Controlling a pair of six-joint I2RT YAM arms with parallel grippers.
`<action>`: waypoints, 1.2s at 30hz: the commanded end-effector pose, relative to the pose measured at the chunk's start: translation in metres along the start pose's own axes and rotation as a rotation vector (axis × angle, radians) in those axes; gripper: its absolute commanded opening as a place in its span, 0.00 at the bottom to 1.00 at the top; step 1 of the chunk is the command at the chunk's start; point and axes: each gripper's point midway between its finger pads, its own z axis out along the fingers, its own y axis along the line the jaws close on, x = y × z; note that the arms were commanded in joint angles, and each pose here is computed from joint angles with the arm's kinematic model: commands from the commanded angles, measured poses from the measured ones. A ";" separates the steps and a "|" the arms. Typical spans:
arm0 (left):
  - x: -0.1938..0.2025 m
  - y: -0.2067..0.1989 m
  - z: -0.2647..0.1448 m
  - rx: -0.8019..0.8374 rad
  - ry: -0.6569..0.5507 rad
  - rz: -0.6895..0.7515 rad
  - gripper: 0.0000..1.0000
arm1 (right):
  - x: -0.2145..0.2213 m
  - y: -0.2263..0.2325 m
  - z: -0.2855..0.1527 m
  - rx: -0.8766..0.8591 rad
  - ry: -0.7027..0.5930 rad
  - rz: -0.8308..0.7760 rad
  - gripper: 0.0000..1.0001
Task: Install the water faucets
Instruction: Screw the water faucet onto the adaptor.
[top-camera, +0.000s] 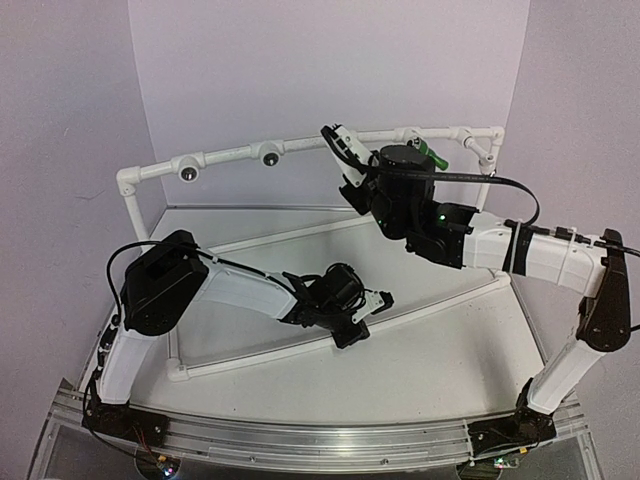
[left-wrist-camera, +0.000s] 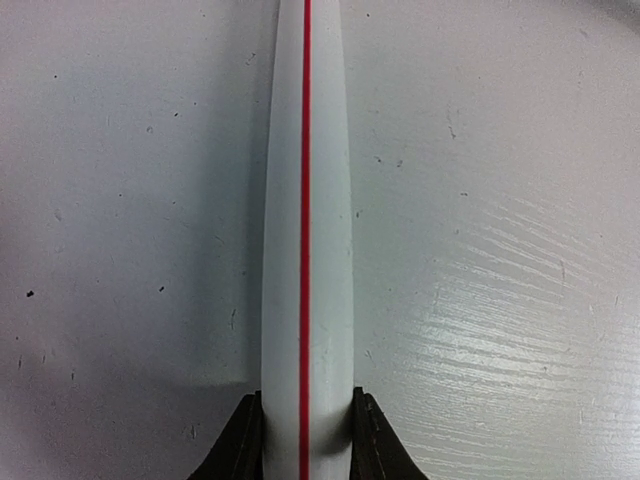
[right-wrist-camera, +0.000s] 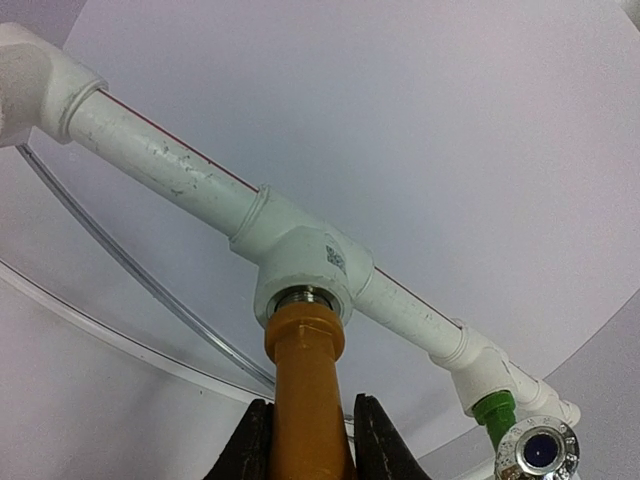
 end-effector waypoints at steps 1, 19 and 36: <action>0.064 -0.038 0.027 0.109 0.183 0.049 0.00 | -0.015 -0.002 0.007 -0.022 -0.077 0.135 0.00; 0.064 -0.042 0.028 0.116 0.189 0.054 0.00 | -0.015 -0.001 0.007 -0.040 -0.083 0.264 0.00; 0.066 -0.046 0.030 0.123 0.196 0.060 0.00 | -0.018 -0.006 0.006 -0.062 -0.099 0.379 0.00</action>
